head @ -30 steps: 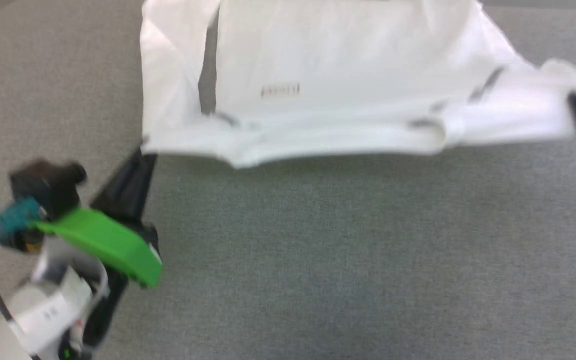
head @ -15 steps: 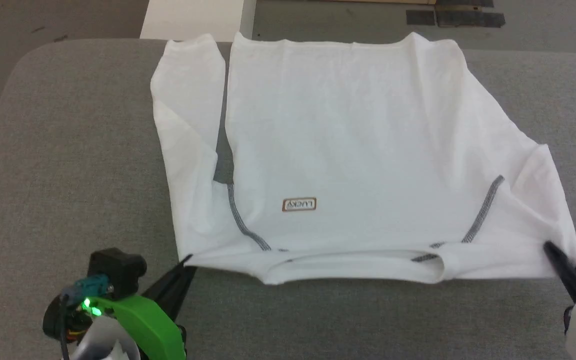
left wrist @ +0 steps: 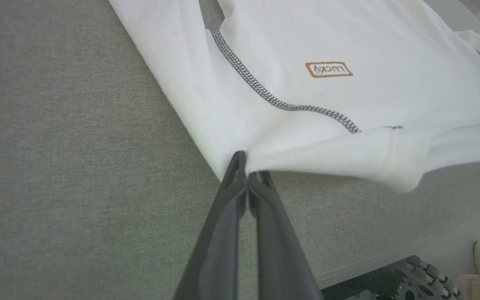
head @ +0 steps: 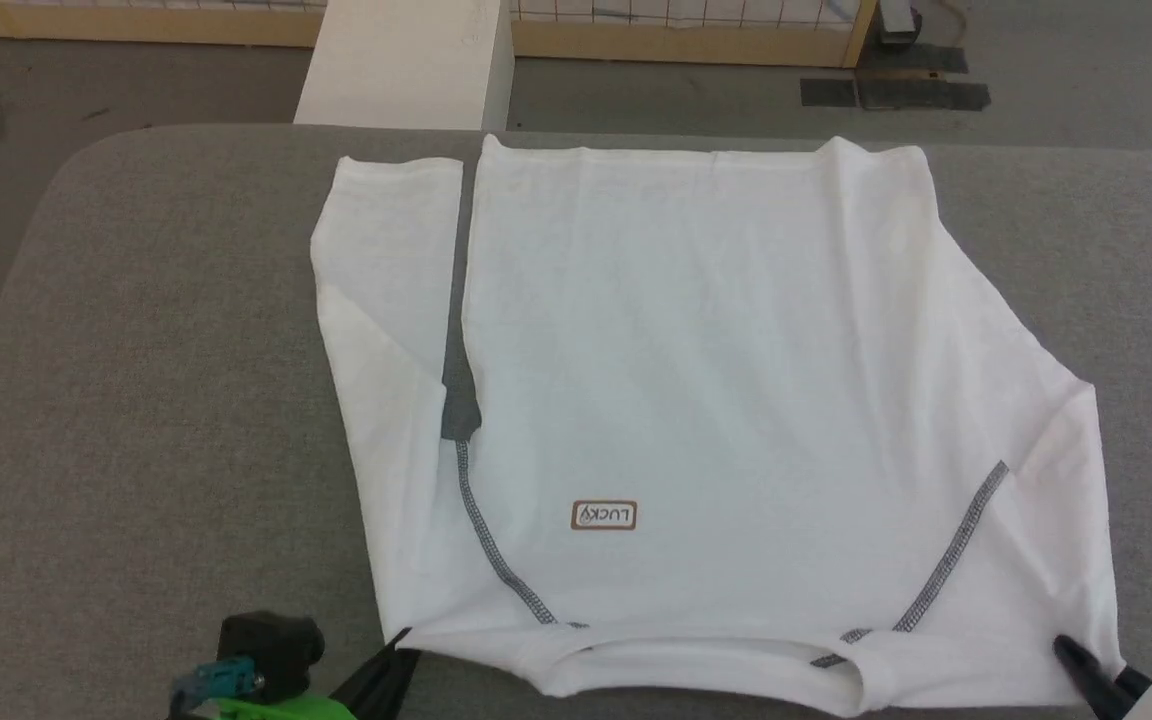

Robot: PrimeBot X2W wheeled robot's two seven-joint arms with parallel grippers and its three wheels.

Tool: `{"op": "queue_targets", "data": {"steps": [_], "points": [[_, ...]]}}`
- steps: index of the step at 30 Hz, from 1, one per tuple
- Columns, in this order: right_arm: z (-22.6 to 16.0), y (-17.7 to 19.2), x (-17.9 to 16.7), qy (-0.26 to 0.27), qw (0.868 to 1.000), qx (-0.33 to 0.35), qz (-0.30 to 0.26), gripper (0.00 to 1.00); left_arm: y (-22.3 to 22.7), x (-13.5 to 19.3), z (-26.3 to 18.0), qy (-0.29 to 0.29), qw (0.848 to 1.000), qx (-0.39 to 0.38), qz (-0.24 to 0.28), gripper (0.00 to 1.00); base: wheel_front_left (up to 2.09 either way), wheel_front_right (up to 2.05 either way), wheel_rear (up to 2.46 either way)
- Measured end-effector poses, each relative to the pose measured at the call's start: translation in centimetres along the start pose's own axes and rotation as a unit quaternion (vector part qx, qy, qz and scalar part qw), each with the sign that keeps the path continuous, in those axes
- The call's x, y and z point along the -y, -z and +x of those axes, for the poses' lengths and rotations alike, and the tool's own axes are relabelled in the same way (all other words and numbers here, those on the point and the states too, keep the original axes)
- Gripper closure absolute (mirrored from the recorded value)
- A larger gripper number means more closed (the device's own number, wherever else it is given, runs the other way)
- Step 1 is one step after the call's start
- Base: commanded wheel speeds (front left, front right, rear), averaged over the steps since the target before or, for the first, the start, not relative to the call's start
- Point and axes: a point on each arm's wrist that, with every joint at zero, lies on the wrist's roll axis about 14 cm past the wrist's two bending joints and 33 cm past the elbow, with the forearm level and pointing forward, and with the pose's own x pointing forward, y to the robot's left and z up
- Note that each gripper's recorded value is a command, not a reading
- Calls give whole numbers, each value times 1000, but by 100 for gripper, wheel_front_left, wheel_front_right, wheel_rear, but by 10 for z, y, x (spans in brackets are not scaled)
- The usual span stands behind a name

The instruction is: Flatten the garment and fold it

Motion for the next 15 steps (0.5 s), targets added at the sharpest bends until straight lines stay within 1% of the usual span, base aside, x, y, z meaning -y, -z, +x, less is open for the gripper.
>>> {"op": "queue_targets", "data": {"steps": [5, 11, 15], "points": [[-7, 24, -5, -5, 999, -29, 17, 100, 7, -4, -4, -21, 999, 13, -21, 100, 0, 0, 0], [-15, 40, -8, -7, 998, -45, 37, 100, 30, -1, -13, -25, 998, -16, -52, 100, 0, 0, 0], [-16, 46, -8, -6, 998, -50, 37, 100, 41, 4, -13, -21, 998, -33, -52, 100, 0, 0, 0]]}}
